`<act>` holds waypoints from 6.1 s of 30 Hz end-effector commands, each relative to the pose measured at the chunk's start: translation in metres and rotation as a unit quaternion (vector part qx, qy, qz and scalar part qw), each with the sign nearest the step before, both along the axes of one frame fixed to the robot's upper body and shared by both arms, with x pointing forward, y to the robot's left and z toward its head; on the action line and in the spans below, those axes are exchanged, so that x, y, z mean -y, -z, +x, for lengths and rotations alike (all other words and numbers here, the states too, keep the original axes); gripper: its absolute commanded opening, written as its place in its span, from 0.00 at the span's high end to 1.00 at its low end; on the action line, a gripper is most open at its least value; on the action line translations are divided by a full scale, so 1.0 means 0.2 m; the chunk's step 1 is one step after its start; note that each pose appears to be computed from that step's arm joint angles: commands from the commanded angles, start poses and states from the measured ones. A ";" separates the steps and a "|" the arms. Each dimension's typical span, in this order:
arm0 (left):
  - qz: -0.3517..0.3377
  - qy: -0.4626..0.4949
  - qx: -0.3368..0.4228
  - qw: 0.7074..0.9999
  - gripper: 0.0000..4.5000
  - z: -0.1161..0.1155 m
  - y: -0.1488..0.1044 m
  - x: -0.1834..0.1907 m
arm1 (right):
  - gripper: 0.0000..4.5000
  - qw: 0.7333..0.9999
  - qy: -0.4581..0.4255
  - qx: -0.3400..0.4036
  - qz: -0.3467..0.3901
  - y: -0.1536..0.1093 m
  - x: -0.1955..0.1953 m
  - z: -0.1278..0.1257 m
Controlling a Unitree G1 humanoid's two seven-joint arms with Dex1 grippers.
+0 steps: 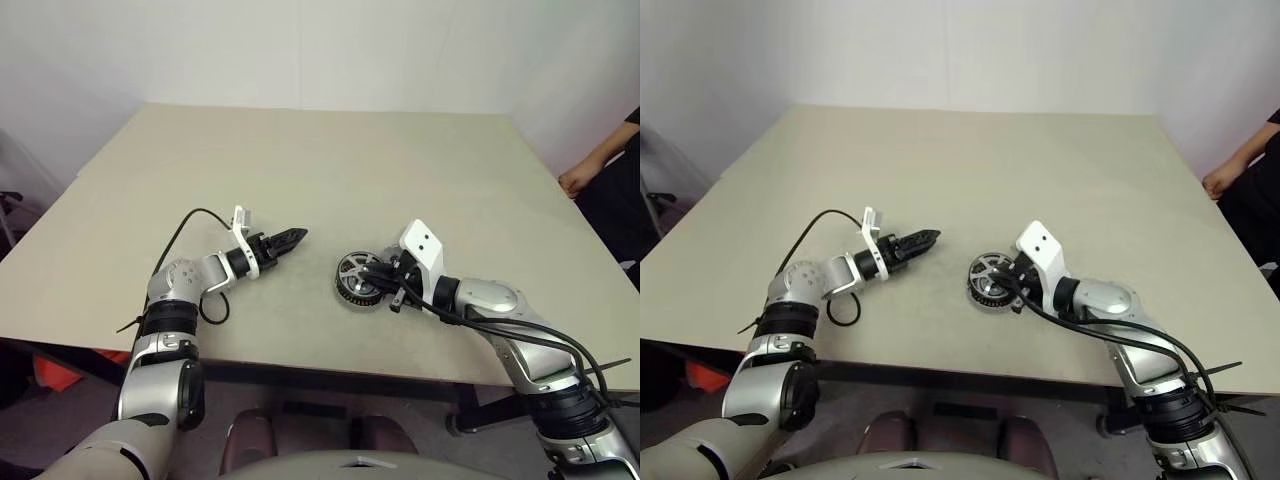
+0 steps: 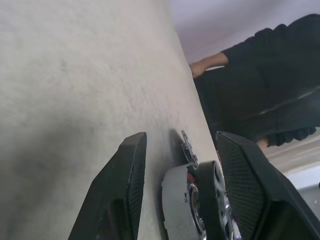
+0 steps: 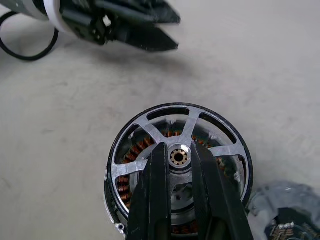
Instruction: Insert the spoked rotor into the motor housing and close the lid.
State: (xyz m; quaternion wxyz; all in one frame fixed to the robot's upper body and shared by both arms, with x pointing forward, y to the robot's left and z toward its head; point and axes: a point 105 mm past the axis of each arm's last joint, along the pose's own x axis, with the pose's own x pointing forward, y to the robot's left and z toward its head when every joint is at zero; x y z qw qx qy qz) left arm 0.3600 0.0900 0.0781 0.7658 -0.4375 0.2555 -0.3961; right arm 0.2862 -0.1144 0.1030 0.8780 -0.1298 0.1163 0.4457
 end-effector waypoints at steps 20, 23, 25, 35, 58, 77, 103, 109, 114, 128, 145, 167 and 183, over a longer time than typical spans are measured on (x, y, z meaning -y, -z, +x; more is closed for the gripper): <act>-0.096 0.135 -0.045 0.985 0.48 -0.09 -0.16 0.30 | 0.94 0.989 0.078 0.124 -0.022 -0.34 0.19 0.11; -0.085 0.156 -0.056 0.982 0.48 -0.11 -0.13 0.35 | 0.94 0.988 0.088 0.128 -0.020 -0.35 0.21 0.12; -0.073 0.166 -0.058 0.982 0.48 -0.12 -0.12 0.38 | 0.94 0.987 0.092 0.128 -0.020 -0.34 0.21 0.12; 0.066 0.220 0.046 0.972 0.48 -0.15 -0.06 0.46 | 0.94 0.985 0.109 0.129 -0.018 -0.32 0.22 0.12; 0.198 0.287 0.293 0.890 1.00 -0.16 -0.13 0.46 | 0.94 0.986 0.102 0.130 -0.015 -0.29 0.19 0.13; 0.269 0.348 0.290 0.850 1.00 -0.22 0.07 0.55 | 0.94 0.984 0.115 0.132 -0.016 -0.29 0.19 0.13; 0.139 0.274 0.269 0.913 1.00 -0.15 -0.17 0.50 | 0.94 0.986 0.106 0.127 -0.021 -0.27 0.17 0.12; 0.132 0.212 0.249 0.936 1.00 -0.06 -0.21 0.30 | 0.94 0.991 0.070 0.109 -0.012 -0.27 0.09 0.02; 0.141 0.157 0.237 0.948 1.00 0.00 -0.21 0.14 | 0.94 0.995 0.047 0.092 -0.009 -0.27 0.02 -0.04; 0.161 0.120 0.218 0.955 1.00 -0.02 -0.14 0.07 | 0.94 0.999 0.040 0.018 -0.001 -0.11 -0.05 -0.08; 0.174 0.122 0.216 0.953 1.00 -0.02 -0.13 0.05 | 0.94 0.998 0.055 0.013 -0.006 -0.05 -0.04 -0.04; 0.184 0.115 0.213 0.953 1.00 0.00 -0.12 0.04 | 0.65 0.999 0.044 0.029 0.003 -0.09 -0.05 -0.03; 0.187 0.107 0.207 0.955 1.00 0.01 -0.09 0.04 | 0.65 0.997 0.054 0.046 -0.012 -0.10 -0.01 0.02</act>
